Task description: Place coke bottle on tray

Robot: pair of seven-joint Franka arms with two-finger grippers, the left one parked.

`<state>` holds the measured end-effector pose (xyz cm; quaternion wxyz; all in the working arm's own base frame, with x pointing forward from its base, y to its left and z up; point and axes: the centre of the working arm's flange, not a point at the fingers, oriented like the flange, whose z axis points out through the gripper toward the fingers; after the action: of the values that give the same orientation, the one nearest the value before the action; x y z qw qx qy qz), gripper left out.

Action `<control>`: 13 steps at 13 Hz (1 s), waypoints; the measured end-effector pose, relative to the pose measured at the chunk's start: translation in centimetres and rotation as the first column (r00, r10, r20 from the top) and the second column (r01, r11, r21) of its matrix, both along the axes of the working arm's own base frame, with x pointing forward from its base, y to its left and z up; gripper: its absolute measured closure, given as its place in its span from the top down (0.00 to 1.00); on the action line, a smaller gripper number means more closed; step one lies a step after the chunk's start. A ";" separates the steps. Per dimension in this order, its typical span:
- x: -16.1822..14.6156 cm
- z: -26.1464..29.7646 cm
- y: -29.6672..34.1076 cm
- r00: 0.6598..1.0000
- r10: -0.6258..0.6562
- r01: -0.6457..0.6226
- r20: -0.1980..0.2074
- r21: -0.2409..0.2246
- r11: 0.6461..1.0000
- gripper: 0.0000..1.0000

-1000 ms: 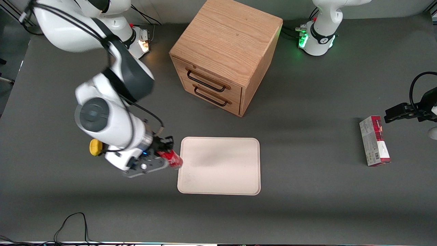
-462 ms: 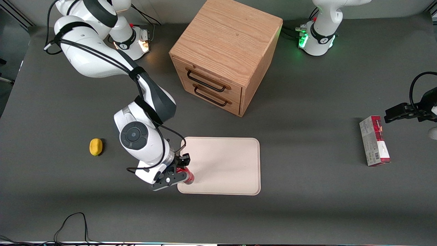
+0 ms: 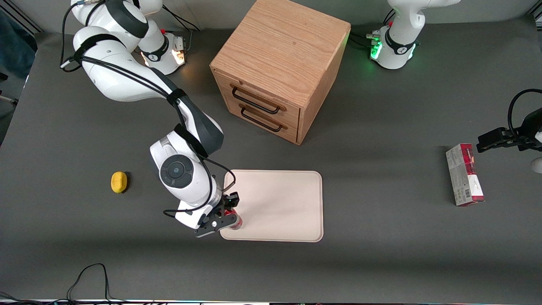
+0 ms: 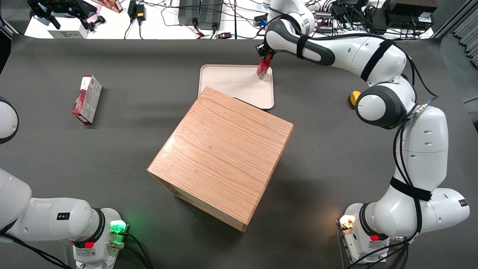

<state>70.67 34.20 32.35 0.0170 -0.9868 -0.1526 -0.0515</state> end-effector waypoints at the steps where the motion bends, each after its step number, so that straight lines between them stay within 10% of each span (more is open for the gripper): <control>1: 0.0 -0.2 0.0 1.000 -0.008 0.008 0.001 -0.001 1.000 0.41; 9: 1.1 1.7 -1.3 0.997 -0.064 0.063 0.048 0.025 0.998 1.00; 13: 0.2 11.1 -5.3 0.983 -0.185 0.182 0.007 0.119 0.976 1.00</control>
<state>70.85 28.87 43.46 0.0689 -0.9934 -0.0577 -0.0707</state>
